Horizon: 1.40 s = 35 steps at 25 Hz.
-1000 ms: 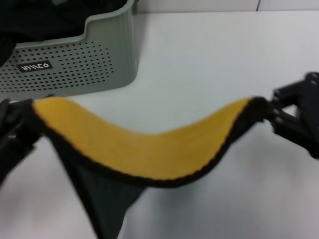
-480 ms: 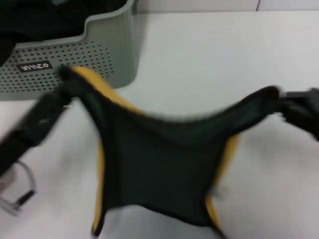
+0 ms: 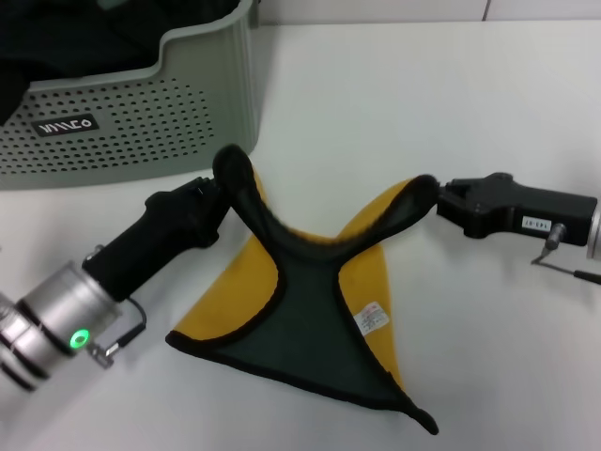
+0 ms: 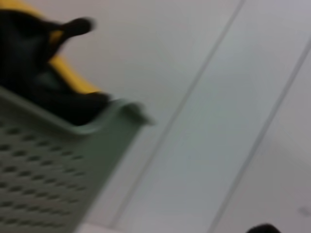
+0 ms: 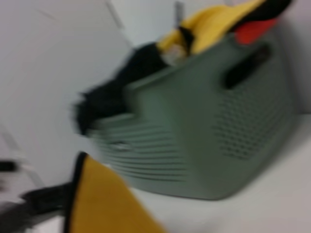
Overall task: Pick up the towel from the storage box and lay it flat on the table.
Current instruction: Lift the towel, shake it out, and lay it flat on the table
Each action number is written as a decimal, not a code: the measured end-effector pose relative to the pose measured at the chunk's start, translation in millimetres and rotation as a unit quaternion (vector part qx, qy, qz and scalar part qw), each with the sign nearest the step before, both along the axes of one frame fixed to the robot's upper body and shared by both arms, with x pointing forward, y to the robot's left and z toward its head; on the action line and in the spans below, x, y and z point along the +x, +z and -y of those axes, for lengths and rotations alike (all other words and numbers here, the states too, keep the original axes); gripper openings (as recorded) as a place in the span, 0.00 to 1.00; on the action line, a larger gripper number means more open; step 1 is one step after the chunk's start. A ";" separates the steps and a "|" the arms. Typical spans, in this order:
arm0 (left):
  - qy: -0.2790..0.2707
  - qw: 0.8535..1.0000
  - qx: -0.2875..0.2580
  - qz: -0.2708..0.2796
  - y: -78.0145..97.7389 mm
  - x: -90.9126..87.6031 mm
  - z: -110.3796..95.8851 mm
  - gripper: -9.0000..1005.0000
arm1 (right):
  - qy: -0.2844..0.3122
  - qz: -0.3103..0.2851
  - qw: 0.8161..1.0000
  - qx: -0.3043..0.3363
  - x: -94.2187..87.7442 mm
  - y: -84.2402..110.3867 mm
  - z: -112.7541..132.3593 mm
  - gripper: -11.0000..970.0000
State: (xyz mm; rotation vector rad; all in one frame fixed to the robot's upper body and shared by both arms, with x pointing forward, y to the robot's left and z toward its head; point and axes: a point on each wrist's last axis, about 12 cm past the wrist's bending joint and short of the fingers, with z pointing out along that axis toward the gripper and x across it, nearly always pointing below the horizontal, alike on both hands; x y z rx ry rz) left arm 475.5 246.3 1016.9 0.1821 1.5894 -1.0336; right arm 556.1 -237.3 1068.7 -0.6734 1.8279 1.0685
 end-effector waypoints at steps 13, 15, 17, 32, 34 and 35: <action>0.105 0.992 0.070 0.021 1.1 33.4 -15.0 0.05 | -0.064 0.068 0.992 -0.086 43.2 6.5 -9.9 0.11; 0.106 0.991 0.080 0.020 0.4 34.8 -16.3 0.05 | -0.064 0.075 0.990 -0.105 51.7 9.4 -16.1 0.11; 0.109 0.989 0.097 0.015 -2.6 35.8 -17.6 0.05 | -0.064 0.082 0.986 -0.127 59.1 11.2 -22.1 0.11; 0.116 0.974 0.182 0.062 -3.8 37.5 -22.6 0.07 | -0.049 0.130 0.966 -0.216 76.5 14.6 -42.1 0.12; 0.108 0.971 0.193 0.091 0.4 36.7 -21.5 0.09 | -0.045 0.136 0.965 -0.219 76.5 15.1 -43.5 0.12; 0.103 0.969 0.196 0.107 3.0 35.9 -20.7 0.10 | -0.044 0.137 0.965 -0.219 76.4 15.1 -43.7 0.12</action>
